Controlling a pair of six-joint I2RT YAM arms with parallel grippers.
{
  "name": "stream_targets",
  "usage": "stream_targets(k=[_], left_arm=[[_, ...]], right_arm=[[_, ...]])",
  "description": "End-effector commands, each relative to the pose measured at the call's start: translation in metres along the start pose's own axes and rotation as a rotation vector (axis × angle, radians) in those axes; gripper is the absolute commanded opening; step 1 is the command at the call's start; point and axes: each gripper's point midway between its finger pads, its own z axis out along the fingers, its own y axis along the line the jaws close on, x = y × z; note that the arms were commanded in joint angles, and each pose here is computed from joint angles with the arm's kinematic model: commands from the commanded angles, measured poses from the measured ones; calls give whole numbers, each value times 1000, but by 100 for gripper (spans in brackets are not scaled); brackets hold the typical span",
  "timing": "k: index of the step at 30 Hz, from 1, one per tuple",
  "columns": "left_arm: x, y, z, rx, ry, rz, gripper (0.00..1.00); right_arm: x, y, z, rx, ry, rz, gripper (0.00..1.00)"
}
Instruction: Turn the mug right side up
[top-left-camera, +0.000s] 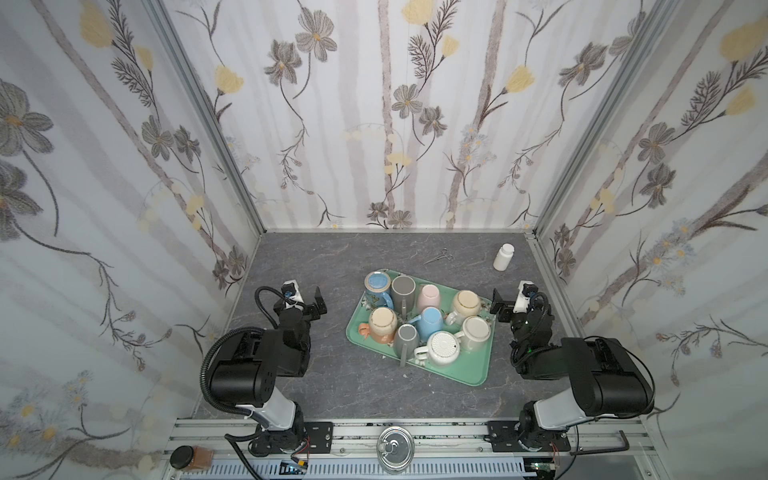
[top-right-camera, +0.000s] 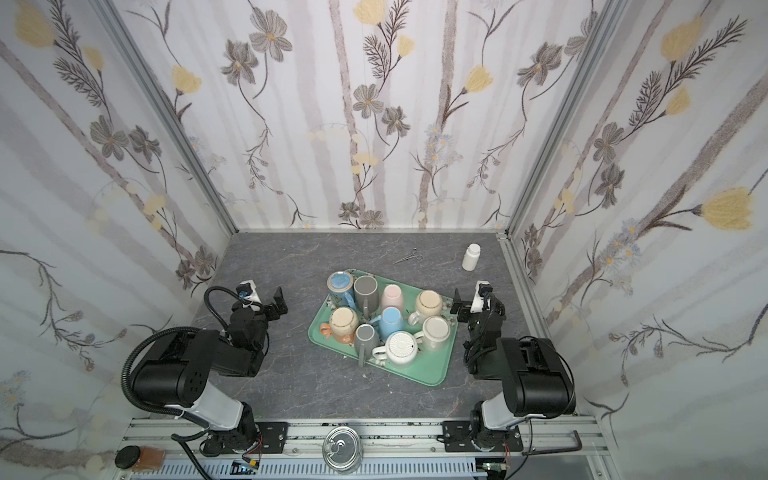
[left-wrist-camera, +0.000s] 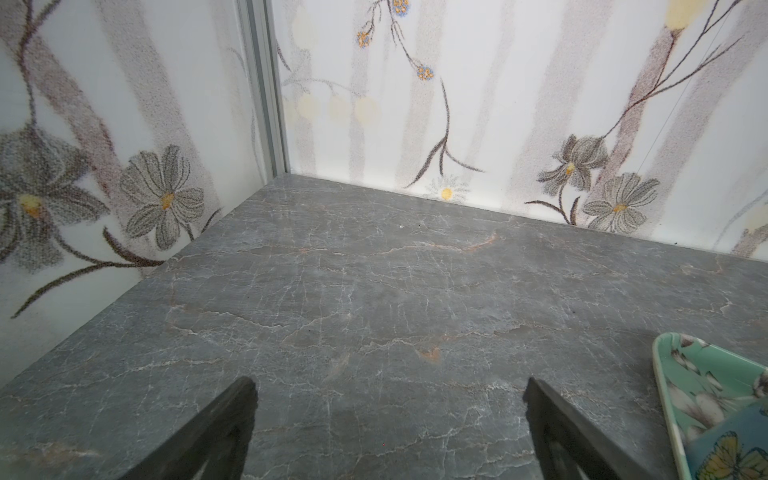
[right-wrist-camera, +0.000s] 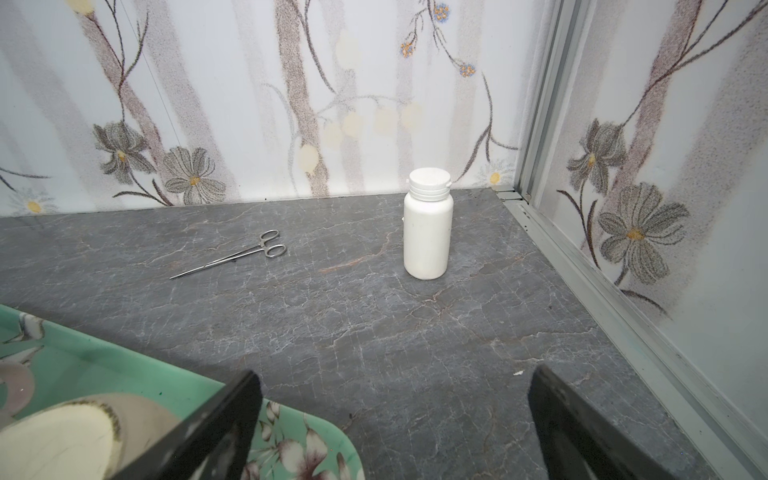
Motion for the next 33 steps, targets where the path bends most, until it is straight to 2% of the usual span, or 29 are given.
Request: stream_targets(k=[1, 4, 8, 10, 15, 17, 21, 24, 27, 33], left_arm=[[-18, 4, -4, -20, -73, -26, 100], [-29, 7, -13, -33, -107, -40, 100], [-51, 4, -24, -31, -123, -40, 100], [-66, 1, -26, -28, -105, -91, 97], [-68, -17, -23, 30, 103, -272, 90], [-56, -32, -26, 94, 207, -314, 86], [-17, -59, -39, 216, 431, -406, 78], [10, -69, -49, 243, 571, -471, 70], [23, -82, -58, 293, 648, -509, 66], [41, -95, -69, 326, 732, -492, 63]], right_arm=[[-16, -10, -6, 59, -49, 15, 100], [-23, -23, -4, 139, 17, 52, 100], [-23, -39, -3, 269, 247, 148, 100], [-19, -46, -15, 349, 366, 214, 97], [6, -50, -65, 475, 591, 376, 86], [17, -42, -82, 459, 650, 434, 82], [50, -11, -107, 331, 778, 570, 76], [73, -2, -123, 316, 863, 605, 70], [82, 9, -128, 274, 901, 645, 62], [106, 15, -137, 267, 976, 656, 60]])
